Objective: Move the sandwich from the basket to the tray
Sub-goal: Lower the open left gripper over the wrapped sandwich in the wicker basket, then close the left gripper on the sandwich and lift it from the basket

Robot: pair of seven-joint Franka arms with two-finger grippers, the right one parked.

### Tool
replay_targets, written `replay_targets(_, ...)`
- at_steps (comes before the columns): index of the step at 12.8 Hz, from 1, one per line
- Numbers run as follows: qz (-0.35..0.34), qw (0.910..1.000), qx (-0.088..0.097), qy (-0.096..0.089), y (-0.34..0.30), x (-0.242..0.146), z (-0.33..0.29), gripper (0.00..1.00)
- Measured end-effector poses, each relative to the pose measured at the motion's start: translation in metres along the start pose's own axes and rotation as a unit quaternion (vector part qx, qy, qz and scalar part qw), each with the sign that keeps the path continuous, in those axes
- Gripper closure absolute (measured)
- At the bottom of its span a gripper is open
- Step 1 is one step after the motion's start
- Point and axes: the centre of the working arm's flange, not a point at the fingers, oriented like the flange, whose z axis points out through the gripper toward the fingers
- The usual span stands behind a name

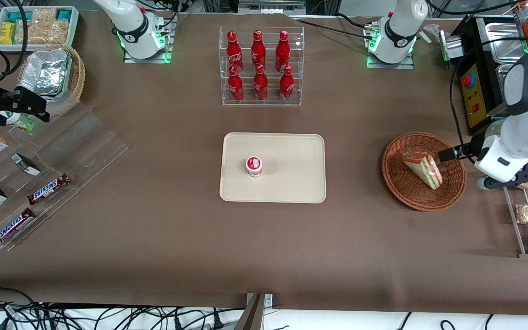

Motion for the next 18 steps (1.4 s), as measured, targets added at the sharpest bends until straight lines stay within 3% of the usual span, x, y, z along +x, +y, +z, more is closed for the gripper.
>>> replay_targets(2,-0.057,0.9983,0.001,0.01,0.004,0.003,0.034,0.0)
replay_targets(5,-0.1,0.9922,0.052,0.052,0.004,-0.002,0.094,0.0)
replay_targets(7,-0.114,0.9895,0.054,0.07,0.01,-0.011,0.13,0.0)
replay_targets(10,-0.157,0.9827,0.037,0.091,0.01,-0.017,0.156,0.0)
replay_targets(15,-0.183,0.9748,0.05,0.118,0.009,-0.034,0.194,0.0)
replay_targets(18,-0.195,0.9714,0.062,0.12,0.007,-0.04,0.205,0.0)
